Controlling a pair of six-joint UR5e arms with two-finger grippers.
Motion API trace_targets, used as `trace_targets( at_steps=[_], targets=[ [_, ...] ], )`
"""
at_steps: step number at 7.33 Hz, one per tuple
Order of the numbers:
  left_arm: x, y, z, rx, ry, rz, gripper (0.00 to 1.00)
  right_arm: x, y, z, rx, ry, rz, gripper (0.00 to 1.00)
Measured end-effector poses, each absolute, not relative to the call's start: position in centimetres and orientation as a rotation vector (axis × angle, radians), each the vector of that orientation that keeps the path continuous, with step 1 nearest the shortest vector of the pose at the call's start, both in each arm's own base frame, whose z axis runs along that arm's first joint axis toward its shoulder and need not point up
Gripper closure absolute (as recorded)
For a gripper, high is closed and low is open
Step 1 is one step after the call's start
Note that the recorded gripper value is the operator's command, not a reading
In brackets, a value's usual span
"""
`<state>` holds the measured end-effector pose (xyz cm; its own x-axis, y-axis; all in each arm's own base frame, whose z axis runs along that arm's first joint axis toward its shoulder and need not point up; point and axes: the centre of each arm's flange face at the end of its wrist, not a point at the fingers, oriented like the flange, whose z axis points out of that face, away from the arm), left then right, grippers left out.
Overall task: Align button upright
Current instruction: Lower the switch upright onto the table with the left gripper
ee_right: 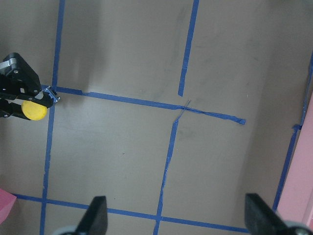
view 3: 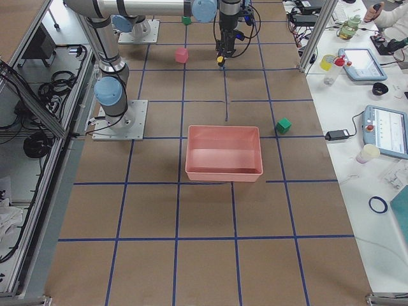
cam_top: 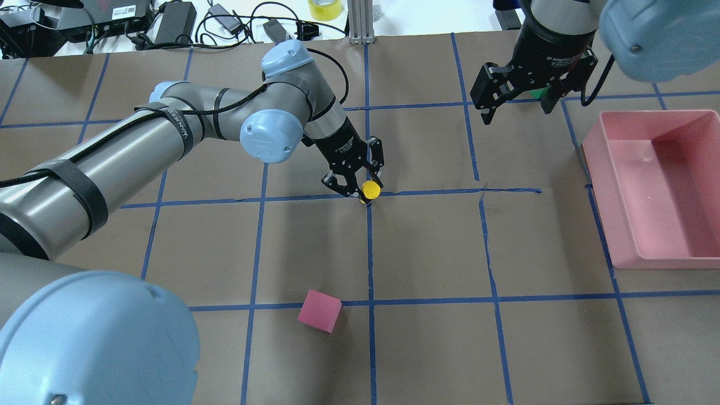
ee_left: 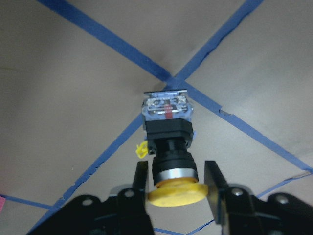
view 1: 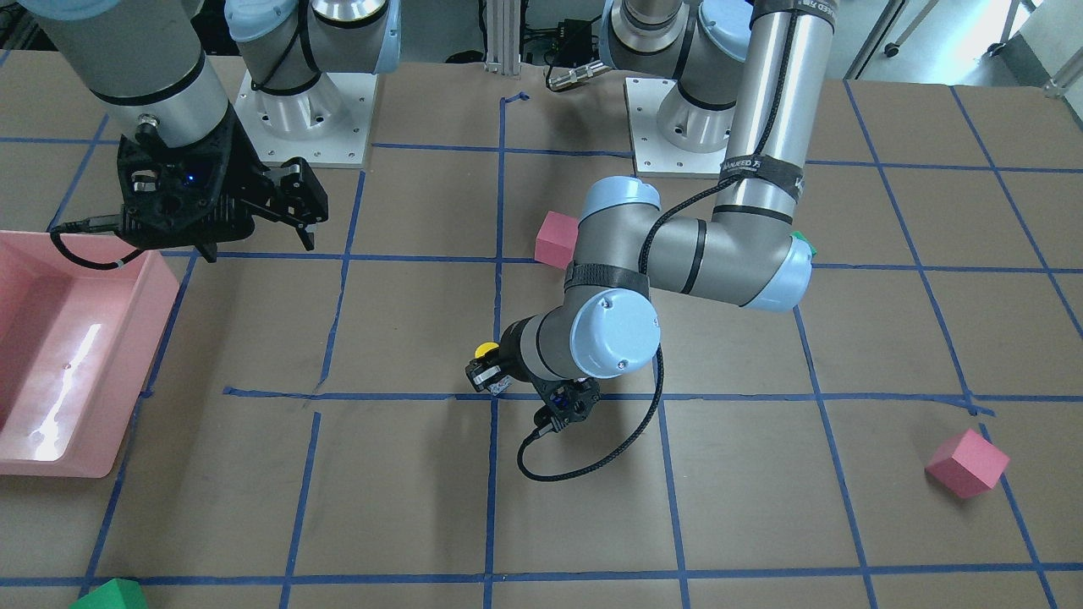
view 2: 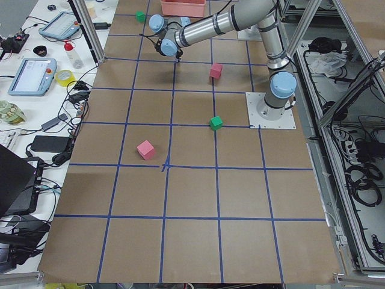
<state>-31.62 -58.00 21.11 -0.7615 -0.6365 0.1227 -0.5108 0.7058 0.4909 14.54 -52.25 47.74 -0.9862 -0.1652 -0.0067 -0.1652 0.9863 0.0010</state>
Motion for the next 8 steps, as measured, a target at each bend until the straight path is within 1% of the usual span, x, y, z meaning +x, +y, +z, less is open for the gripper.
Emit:
trace_targets(
  at_steps=[2,3,4,5,6,7,8],
  targets=[
    [-31.44,-58.18,20.92,0.878,-2.623,-0.637,1.00,14.52,-52.25,47.71,-0.262,3.127,0.005,0.00],
    [-31.32,-58.22,20.78,0.868,-2.622,-0.637,0.90,14.53,-52.25,47.71,-0.262,3.126,0.004,0.00],
    [-31.27,-58.24,20.57,0.863,-2.622,-0.640,0.60,14.52,-52.25,47.71,-0.264,3.127,0.004,0.00],
    [-31.26,-58.26,20.40,0.863,-2.622,-0.641,0.46,14.50,-52.26,47.71,-0.265,3.129,0.004,0.00],
    [-31.25,-58.31,20.36,0.862,-2.621,-0.639,0.25,14.48,-52.26,47.71,-0.264,3.131,0.004,0.00],
    [-31.27,-58.39,20.56,0.857,-2.621,-0.631,0.00,14.45,-52.27,47.69,-0.262,3.134,0.005,0.00],
    [-31.23,-58.41,21.27,0.835,-2.627,-0.609,0.00,14.43,-52.29,47.66,-0.261,3.136,0.006,0.00]
  ],
)
